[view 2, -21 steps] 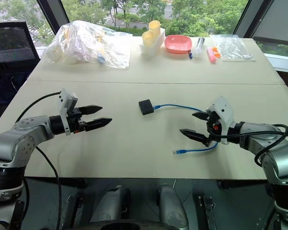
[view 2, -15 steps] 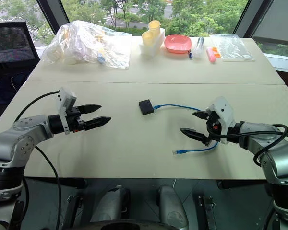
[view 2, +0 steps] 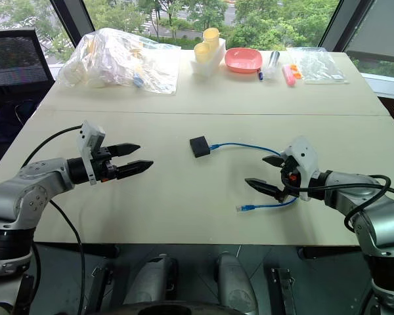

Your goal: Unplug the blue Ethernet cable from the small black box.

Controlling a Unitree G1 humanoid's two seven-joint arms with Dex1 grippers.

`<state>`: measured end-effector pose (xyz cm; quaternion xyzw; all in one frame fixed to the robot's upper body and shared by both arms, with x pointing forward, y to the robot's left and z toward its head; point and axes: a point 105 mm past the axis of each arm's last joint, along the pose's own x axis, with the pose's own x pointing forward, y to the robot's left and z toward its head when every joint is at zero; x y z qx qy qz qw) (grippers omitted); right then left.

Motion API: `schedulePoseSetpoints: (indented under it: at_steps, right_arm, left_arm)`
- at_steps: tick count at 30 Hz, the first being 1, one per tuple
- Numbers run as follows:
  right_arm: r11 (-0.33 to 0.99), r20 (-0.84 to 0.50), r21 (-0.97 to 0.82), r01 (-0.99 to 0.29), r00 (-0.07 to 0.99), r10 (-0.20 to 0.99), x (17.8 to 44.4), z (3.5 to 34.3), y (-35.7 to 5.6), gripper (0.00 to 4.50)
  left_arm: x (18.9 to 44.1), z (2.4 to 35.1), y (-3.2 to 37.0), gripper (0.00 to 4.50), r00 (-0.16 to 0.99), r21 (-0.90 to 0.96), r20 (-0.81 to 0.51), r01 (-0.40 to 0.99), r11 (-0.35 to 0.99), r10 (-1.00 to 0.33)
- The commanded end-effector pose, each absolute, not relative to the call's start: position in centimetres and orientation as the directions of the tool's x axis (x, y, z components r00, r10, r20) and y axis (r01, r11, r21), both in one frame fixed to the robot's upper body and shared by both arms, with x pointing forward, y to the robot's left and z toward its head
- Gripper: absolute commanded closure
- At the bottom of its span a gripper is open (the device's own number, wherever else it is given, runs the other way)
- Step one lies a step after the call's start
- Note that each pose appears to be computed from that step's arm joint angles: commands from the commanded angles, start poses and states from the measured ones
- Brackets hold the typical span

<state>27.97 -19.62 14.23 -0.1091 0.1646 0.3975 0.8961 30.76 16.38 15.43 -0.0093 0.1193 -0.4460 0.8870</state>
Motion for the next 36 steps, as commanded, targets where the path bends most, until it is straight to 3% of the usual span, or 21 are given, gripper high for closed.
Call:
schedulePoseSetpoints:
  at_steps: [1, 6, 10, 14, 17, 21, 26, 31, 35, 36]
  right_arm:
    - [0.645, -0.357, -0.114, -0.756, 0.637, 0.683, 28.2, 15.4, -19.3, 0.0]
    - [0.624, -0.359, -0.136, -0.77, 0.625, 0.693, 28.4, 16.3, -18.9, 0.0]
    - [0.616, -0.355, -0.159, -0.771, 0.627, 0.694, 29.1, 16.6, -18.8, 0.0]
    - [0.43, -0.468, -0.383, -0.817, 0.573, 0.672, 33.2, 14.8, -15.4, 0.0]
    - [0.269, -0.546, -0.501, -0.822, 0.542, 0.639, 36.4, 14.0, -13.5, 0.0]
    - [0.195, -0.573, -0.528, -0.827, 0.516, 0.637, 40.1, 14.2, -11.4, 0.0]
    - [0.165, -0.595, -0.476, -0.864, 0.455, 0.662, 42.1, 14.4, -9.5, 0.0]
    - [0.181, -0.634, -0.34, -0.923, 0.367, 0.68, 42.2, 14.1, -8.4, 0.0]
    - [0.099, -0.758, -0.315, -0.944, 0.313, 0.572, 41.5, 10.9, -9.4, 0.0]
    - [0.089, -0.769, -0.302, -0.949, 0.298, 0.565, 41.2, 10.2, -9.3, 0.55]
  left_arm:
    - [30.9, 16.5, 16.6, 0.04, 0.582, -0.05, -0.186, 0.799, 0.599, -0.791]
    - [31.5, 17.0, 17.3, 0.04, 0.592, -0.022, -0.185, 0.795, 0.606, -0.784]
    - [30.6, 16.1, 17.0, 0.04, 0.486, -0.082, -0.265, 0.849, 0.522, -0.833]
    - [30.2, 16.2, 16.0, 0.04, 0.323, -0.125, -0.321, 0.918, 0.378, -0.89]
    - [30.7, 17.0, 16.0, 0.04, 0.276, -0.111, -0.343, 0.937, 0.33, -0.898]
    - [31.6, 17.7, 16.8, 0.04, 0.305, -0.069, -0.35, 0.934, 0.349, -0.886]
    - [31.3, 17.4, 17.3, 0.04, 0.339, -0.067, -0.342, 0.921, 0.383, -0.876]
    - [30.8, 16.5, 17.2, 0.04, 0.385, -0.07, -0.327, 0.901, 0.429, -0.863]
    - [30.3, 16.3, 17.3, 0.04, 0.455, -0.068, -0.294, 0.868, 0.493, -0.841]
    - [30.2, 16.2, 17.5, 0.0, 0.474, -0.066, -0.289, 0.857, 0.511, -0.832]
